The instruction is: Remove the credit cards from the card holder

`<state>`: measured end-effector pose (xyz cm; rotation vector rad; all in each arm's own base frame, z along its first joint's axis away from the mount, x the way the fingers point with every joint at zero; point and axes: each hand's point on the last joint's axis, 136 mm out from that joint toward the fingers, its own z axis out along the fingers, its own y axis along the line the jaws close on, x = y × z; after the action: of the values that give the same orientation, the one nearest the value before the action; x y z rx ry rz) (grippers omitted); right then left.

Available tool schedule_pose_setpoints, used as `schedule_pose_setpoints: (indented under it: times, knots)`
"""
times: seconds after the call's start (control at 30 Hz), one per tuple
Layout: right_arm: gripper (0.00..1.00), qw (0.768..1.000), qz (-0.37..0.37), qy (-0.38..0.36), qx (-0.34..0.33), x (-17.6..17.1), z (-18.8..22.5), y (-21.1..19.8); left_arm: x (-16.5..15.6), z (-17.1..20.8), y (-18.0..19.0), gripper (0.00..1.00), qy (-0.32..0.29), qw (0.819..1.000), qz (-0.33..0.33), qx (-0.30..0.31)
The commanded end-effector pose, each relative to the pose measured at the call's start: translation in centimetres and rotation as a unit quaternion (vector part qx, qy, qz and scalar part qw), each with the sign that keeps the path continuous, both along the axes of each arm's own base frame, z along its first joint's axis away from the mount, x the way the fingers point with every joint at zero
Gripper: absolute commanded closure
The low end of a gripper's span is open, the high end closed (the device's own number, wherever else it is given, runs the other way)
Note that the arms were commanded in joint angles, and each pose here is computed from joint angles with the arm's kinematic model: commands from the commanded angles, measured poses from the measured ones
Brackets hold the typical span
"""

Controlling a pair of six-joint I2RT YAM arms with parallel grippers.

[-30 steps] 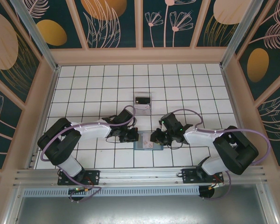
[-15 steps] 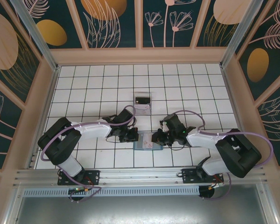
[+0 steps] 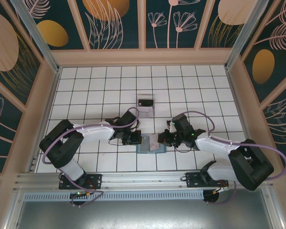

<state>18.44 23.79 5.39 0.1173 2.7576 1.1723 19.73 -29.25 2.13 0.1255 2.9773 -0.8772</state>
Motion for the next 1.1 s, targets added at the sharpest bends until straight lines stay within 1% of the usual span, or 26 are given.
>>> schedule_pose_setpoints:
  times: [0.0, 0.23, 0.4, 0.57, 0.67, 0.73, 0.87, 0.97, 1.07]
  knots:
    - [0.93, 1.000, -0.004, -0.011, -0.013, 0.1, 0.4, -0.8, -0.1, -0.5, 0.4, 1.00, 0.001, 1.000, -0.007, 0.022]
    - [1.00, 0.999, -0.004, -0.033, -0.006, 0.9, 2.6, -0.8, -0.1, -0.4, 0.4, 1.00, -0.001, 1.000, -0.006, 0.022]
    - [1.00, 0.999, -0.001, -0.054, -0.009, 1.6, 4.2, -0.7, -0.1, -0.1, 0.6, 0.99, -0.007, 1.000, -0.005, 0.021]
    - [1.00, 0.995, 0.012, -0.087, -0.038, 2.6, 5.4, -1.2, -0.4, -0.5, 1.1, 0.99, -0.004, 1.000, -0.004, 0.027]
    - [1.00, 0.991, 0.022, -0.109, -0.078, 3.7, 5.7, -1.9, -0.6, -0.7, 1.4, 0.99, -0.003, 1.000, -0.003, 0.030]
    - [1.00, 0.985, 0.040, -0.136, -0.103, 4.4, 6.1, -2.2, -0.7, -0.7, 1.5, 0.99, -0.004, 0.999, -0.002, 0.032]
    - [1.00, 0.968, 0.093, -0.194, -0.132, 5.7, 7.4, -1.9, -0.9, -0.8, 1.8, 0.99, -0.004, 0.999, -0.002, 0.033]
    - [1.00, 0.950, 0.140, -0.224, -0.166, 6.7, 7.9, -1.9, -1.1, -0.8, 2.1, 0.99, -0.006, 0.999, 0.000, 0.035]
    - [1.00, 0.928, 0.191, -0.259, -0.189, 7.6, 8.3, -1.5, -1.1, -0.6, 2.3, 0.98, -0.009, 0.999, 0.001, 0.038]
